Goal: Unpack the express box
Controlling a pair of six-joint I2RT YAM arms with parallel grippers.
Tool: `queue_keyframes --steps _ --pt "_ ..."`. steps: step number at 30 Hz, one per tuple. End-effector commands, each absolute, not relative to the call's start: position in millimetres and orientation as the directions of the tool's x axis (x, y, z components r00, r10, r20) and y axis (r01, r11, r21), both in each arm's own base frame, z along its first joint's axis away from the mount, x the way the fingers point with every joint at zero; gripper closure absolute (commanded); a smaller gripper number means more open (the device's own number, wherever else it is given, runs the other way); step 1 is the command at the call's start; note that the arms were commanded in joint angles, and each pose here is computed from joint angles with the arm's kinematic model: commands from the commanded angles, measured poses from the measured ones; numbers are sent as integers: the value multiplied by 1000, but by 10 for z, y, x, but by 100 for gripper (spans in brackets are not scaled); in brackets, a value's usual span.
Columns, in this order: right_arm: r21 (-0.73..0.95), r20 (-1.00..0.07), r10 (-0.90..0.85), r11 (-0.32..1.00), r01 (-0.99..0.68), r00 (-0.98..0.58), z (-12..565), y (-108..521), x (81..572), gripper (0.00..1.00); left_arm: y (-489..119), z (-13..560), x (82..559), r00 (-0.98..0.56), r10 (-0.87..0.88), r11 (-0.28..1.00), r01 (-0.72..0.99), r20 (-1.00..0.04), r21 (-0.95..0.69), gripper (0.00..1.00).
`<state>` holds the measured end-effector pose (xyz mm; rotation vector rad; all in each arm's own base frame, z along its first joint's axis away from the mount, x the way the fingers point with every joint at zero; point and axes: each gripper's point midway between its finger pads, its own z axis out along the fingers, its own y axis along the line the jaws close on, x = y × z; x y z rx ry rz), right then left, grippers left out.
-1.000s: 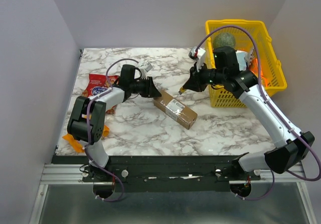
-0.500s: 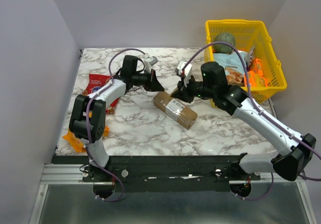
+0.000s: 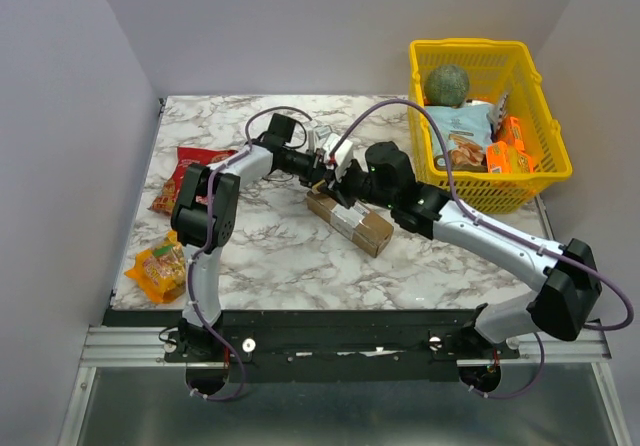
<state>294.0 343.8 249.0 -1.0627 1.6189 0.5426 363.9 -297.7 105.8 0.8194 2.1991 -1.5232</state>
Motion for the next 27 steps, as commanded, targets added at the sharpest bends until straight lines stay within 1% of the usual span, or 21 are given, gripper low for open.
queue_keyframes --steps 1,4,8,9,10,11,12,13,14,16,17,18,22,27 --pt "-210 -945 -326 535 -818 29 2650 3531 3103 100 -3012 1060 3597 -823 266 218 559 -502 -800 100" --pt "-208 -943 -331 537 -818 23 2656 3546 3123 100 -3032 1267 3606 -807 247 163 580 -536 -798 100" --pt "-209 -944 -330 535 -818 25 2667 3573 3144 100 -2992 1395 3769 -798 236 143 593 -554 -793 100" --pt "-206 -942 -335 532 -821 19 2625 3590 3146 100 -2972 1385 3793 -786 242 129 607 -569 -784 100" --pt "-207 -941 -338 531 -822 18 2612 3596 3152 100 -2970 1281 3806 -794 258 133 594 -551 -793 100" --pt "-205 -940 -340 532 -821 14 2598 3598 3163 100 -2957 1324 3792 -797 279 135 585 -535 -800 100" --pt "-202 -940 -342 534 -821 9 2577 3607 3174 99 -2946 1279 3798 -766 300 119 622 -569 -774 100" --pt "-204 -938 -345 538 -818 7 2563 3616 3183 100 -2937 1169 3786 -774 317 120 606 -548 -786 100" --pt "-201 -931 -365 539 -818 -12 2494 3599 3175 100 -2916 1187 3748 -788 335 131 582 -516 -803 100" --pt "-202 -926 -376 556 -806 -27 2437 3605 3210 100 -2884 1052 3731 -775 365 139 593 -516 -793 100" --pt "-202 -926 -377 564 -800 -32 2418 3612 3216 100 -2853 995 3690 -784 380 160 578 -491 -800 100" --pt "-196 -927 -374 577 -793 -43 2399 3616 3223 100 -2842 959 3679 -783 385 166 580 -489 -798 100" --pt "-187 -918 -386 615 -766 -87 2249 3642 3233 99 -2812 876 3629 -793 383 186 569 -474 -801 100" --pt "-165 -912 -392 619 -768 -120 2118 3700 3222 100 -2811 703 3685 -826 350 258 539 -443 -802 100"
